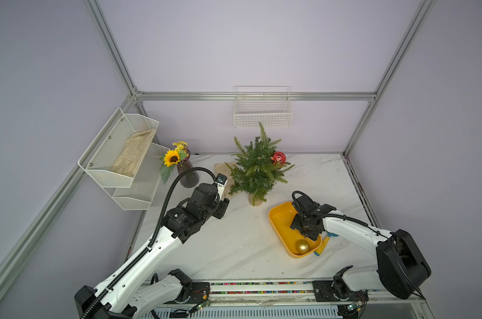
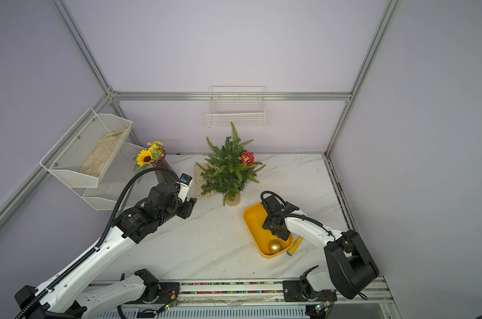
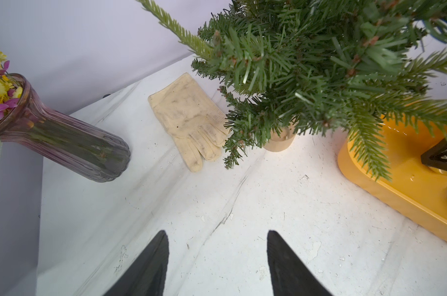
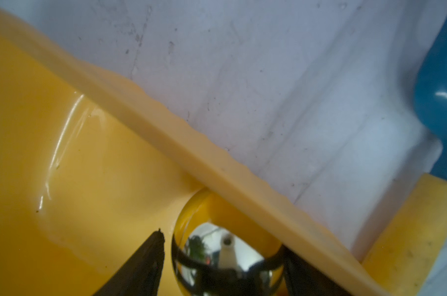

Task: Decorate the small christmas tree with ornaments
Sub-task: Move an ornament from the container.

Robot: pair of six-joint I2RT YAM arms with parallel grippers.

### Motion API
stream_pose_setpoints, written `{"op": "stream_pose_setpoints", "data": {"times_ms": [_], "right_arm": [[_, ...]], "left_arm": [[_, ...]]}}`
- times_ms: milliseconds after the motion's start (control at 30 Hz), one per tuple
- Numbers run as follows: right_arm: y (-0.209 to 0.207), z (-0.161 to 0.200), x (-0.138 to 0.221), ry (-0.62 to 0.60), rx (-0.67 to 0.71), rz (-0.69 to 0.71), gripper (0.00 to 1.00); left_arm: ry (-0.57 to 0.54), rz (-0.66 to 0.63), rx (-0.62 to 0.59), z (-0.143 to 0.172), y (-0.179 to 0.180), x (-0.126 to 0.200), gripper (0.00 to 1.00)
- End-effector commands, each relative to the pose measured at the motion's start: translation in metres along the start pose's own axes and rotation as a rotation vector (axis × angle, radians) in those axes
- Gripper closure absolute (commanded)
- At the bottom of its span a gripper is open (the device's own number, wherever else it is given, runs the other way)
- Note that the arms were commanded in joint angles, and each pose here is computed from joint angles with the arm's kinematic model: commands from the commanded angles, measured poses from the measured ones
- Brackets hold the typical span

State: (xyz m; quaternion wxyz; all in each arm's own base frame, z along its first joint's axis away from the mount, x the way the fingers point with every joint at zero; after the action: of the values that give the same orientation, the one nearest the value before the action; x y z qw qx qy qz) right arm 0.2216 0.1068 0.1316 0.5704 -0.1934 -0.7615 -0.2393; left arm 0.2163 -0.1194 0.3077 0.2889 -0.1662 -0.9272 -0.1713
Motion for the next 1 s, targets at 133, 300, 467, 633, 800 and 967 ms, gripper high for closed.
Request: {"op": "stream_pose_setpoints", "data": {"times_ms": [133, 300, 467, 633, 800, 967], "right_arm": [[0.011, -0.011, 0.003, -0.062, 0.031, -0.012, 0.3], [0.016, -0.011, 0.006, -0.042, 0.04, -0.043, 0.34], [0.026, -0.009, 0.011, -0.005, 0.037, -0.139, 0.37], [0.036, -0.011, 0.015, 0.016, 0.024, -0.211, 0.38], [0.032, -0.014, 0.013, -0.009, 0.038, -0.119, 0.28], [0.031, -0.019, 0.012, -0.049, 0.08, -0.062, 0.25]], "left_arm": [[0.004, -0.011, -0.023, 0.005, -0.001, -0.006, 0.39], [-0.001, -0.01, -0.022, 0.005, -0.001, -0.004, 0.38], [-0.008, -0.011, -0.018, 0.005, 0.0, -0.002, 0.38], [-0.011, -0.012, -0.018, 0.005, 0.0, -0.001, 0.38], [-0.015, -0.012, -0.016, 0.005, 0.0, 0.0, 0.38], [-0.017, -0.01, -0.016, 0.005, 0.0, 0.0, 0.38]]}}
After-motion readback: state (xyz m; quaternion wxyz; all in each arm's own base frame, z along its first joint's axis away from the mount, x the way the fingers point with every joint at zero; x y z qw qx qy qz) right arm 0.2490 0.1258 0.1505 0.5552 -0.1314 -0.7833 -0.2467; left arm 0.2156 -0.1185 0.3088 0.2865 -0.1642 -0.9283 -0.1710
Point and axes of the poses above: each gripper's point midway between its finger pads, its own x axis back along the fingers, its own y axis along the line the jaws close on, z = x × y, the point moved 9 cm from there along x, back along the fingers, and after that the axes turned 4 degrees about -x, right-handed, at the moved point
